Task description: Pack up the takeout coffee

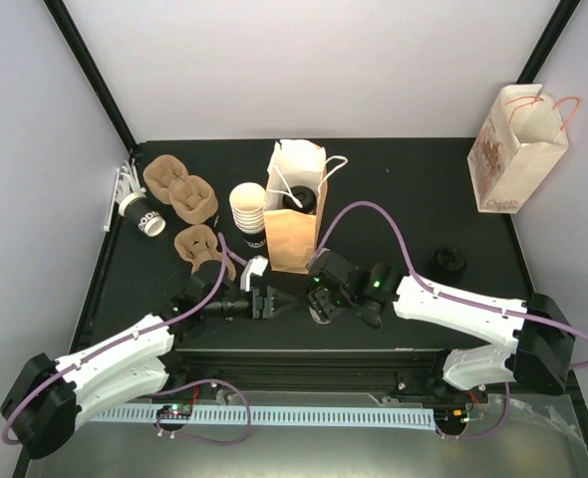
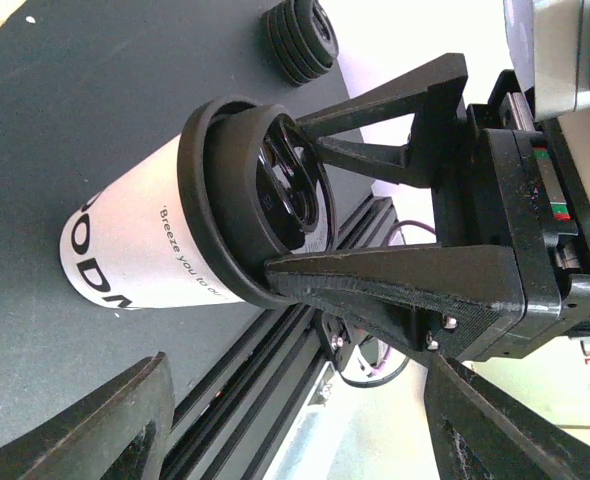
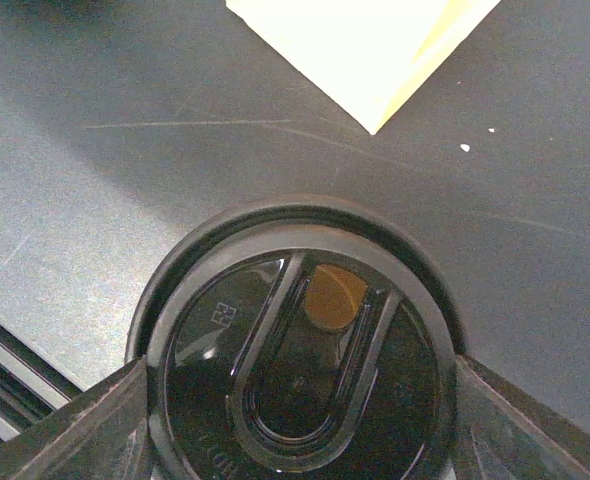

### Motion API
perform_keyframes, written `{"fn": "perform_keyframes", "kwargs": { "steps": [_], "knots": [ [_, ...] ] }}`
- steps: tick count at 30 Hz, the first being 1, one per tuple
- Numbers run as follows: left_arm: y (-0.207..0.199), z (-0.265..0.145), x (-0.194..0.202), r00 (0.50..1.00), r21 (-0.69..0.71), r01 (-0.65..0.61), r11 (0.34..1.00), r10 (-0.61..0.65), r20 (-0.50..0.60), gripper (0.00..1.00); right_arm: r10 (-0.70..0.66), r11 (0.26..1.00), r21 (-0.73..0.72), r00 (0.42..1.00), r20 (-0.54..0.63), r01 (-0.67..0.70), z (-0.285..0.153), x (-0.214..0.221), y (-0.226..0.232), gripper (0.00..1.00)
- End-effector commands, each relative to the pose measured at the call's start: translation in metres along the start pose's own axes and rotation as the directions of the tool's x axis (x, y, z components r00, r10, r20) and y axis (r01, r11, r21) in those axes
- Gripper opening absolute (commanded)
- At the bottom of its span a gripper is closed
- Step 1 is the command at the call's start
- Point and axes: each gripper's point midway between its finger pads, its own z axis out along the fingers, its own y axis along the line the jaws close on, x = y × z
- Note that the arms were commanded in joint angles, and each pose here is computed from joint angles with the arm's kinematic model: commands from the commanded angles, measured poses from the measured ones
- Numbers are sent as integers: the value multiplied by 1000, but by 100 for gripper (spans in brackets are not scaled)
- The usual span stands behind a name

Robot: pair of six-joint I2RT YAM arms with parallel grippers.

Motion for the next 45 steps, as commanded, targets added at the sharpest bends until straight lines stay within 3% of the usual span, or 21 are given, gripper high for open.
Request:
{"fn": "perform_keyframes", "kwargs": {
  "steps": [1, 9, 33, 38, 42, 45],
  "knots": [
    [-12, -2, -12, 998, 1, -45, 999, 45, 31, 71, 12, 1000, 19, 1000, 1, -12, -4, 2, -6, 74],
    [-12, 1, -10, 999, 10, -42, 999, 42, 12, 72, 5, 1000, 25, 1000, 21, -5, -12, -6, -7, 100],
    [-14, 6, -12, 999, 20, -31, 999, 31, -8, 72, 7, 1000, -9, 997, 70, -6, -35, -24, -2, 100],
    [-22, -9, -29, 994, -72, 105, 992, -103, 39, 72, 70, 996, -64, 987, 144, -62, -56, -33, -2, 100],
    [-64, -23, -44, 992, 47, 119, 992, -120, 25, 72, 116, 991, -91, 976, 184, -101, -68, -38, -11, 100],
    [-93, -40, -57, 986, 128, 138, 982, -148, 72, 72, 145, 988, -84, 968, 204, -131, -78, -42, -18, 100]
  ]
}}
